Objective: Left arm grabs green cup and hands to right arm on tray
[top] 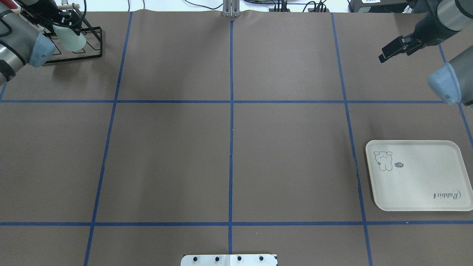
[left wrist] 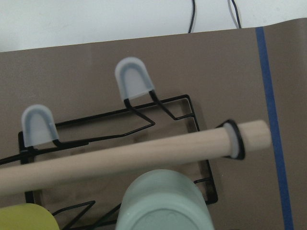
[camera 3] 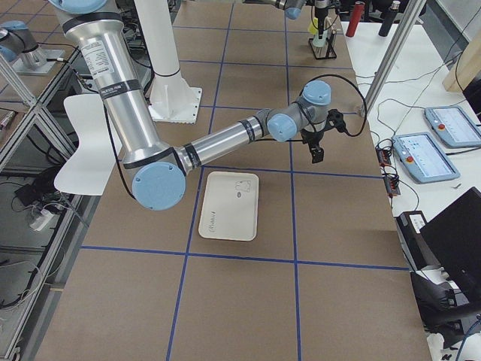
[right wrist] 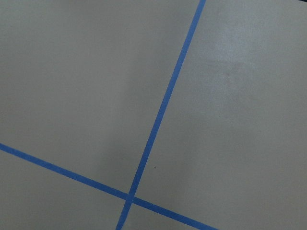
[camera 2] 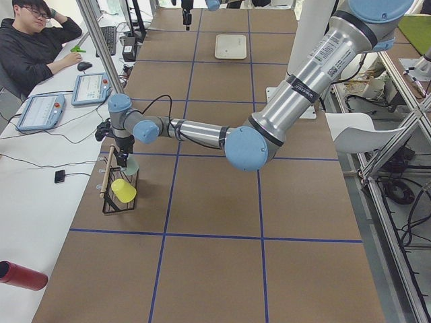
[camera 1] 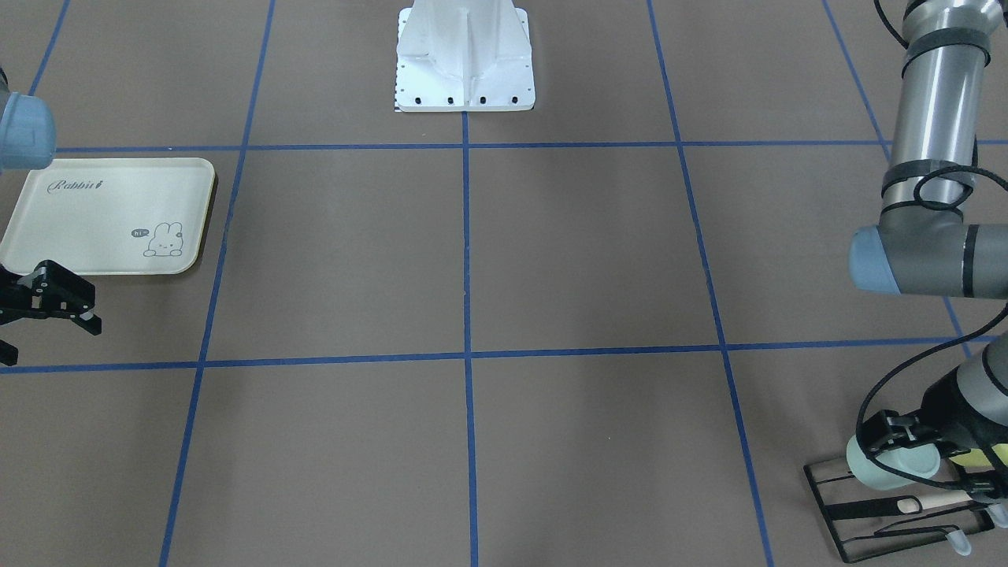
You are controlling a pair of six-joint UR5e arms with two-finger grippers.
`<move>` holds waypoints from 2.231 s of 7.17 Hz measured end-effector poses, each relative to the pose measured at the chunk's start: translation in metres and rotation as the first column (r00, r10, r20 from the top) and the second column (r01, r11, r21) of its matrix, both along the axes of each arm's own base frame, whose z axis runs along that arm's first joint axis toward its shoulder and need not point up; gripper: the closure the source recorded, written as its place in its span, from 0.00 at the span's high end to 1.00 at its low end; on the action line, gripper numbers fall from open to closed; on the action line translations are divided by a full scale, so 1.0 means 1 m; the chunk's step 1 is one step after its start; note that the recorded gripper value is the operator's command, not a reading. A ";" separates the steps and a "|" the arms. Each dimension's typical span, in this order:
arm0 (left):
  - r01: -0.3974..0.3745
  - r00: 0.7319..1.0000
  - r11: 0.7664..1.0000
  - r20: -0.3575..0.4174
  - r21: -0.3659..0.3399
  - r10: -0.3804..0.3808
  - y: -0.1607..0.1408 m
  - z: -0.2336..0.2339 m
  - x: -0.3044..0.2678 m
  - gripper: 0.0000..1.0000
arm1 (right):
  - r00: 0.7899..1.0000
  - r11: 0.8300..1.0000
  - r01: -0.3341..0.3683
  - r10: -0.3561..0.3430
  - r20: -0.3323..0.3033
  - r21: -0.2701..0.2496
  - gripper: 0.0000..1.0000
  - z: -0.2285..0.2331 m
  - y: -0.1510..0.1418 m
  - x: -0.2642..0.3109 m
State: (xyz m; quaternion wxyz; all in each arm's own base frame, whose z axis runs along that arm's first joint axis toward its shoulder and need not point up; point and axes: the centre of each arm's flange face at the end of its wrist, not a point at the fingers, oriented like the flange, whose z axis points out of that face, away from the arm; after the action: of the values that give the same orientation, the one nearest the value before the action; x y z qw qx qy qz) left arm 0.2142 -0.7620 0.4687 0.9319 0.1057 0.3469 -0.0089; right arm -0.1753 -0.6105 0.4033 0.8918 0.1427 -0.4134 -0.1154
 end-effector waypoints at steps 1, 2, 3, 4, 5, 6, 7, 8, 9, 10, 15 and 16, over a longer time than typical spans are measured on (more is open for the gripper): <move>0.002 1.000 1.000 0.004 0.002 -0.002 0.000 0.000 0.000 0.77 | 1.000 1.000 0.000 0.000 0.000 0.000 1.00 0.000 0.000 0.000; 0.005 1.000 1.000 0.007 0.003 -0.005 -0.001 0.000 -0.001 0.46 | 1.000 1.000 0.000 0.000 0.001 0.001 1.00 -0.001 0.000 0.000; 0.006 1.000 1.000 0.009 0.005 -0.006 -0.001 0.000 -0.001 0.21 | 1.000 1.000 0.000 0.000 0.002 0.001 1.00 -0.001 0.000 0.000; 0.006 1.000 1.000 0.008 0.007 -0.006 -0.001 -0.002 -0.001 0.06 | 1.000 1.000 0.000 0.000 0.002 0.002 1.00 -0.001 0.000 0.000; 0.008 1.000 1.000 0.006 0.012 -0.008 -0.001 -0.004 -0.003 0.00 | 1.000 1.000 0.000 0.000 0.002 0.003 1.00 -0.002 0.000 0.000; 0.013 1.000 1.000 0.002 0.017 -0.013 -0.002 -0.007 -0.007 0.00 | 1.000 1.000 0.000 0.000 0.003 0.003 1.00 -0.002 0.001 0.000; 0.020 1.000 1.000 -0.004 0.022 -0.020 -0.004 -0.012 -0.014 0.00 | 1.000 1.000 0.000 0.000 0.003 0.004 1.00 -0.002 0.001 0.001; 0.030 0.999 0.999 -0.015 0.028 -0.029 -0.005 -0.019 -0.024 0.00 | 1.000 1.000 0.000 0.000 0.003 0.004 1.00 -0.002 0.001 0.001; 0.034 0.999 0.999 -0.041 0.030 -0.032 -0.006 -0.026 -0.038 0.00 | 1.000 1.000 0.000 0.000 0.002 0.004 1.00 -0.002 0.001 0.001; 0.026 0.996 0.999 -0.087 0.027 -0.024 -0.006 -0.032 -0.056 0.00 | 1.000 1.000 0.000 0.000 0.003 0.004 1.00 -0.002 0.001 0.001; 0.018 0.957 0.999 -0.291 0.031 -0.009 0.028 -0.043 -0.158 0.00 | 1.000 1.000 -0.007 0.007 0.009 -0.002 1.00 -0.005 0.002 -0.001; 0.027 0.951 1.000 -0.309 0.014 -0.021 0.038 -0.040 -0.161 0.00 | 1.000 0.999 -0.023 0.023 0.019 -0.023 1.00 -0.009 0.003 -0.005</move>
State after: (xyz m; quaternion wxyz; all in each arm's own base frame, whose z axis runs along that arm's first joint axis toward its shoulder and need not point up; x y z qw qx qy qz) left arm 0.0534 -0.7244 0.4289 0.8650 0.1159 0.4870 -0.0336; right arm -0.1807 -0.6072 0.3948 0.8906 0.1385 -0.4218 -0.0990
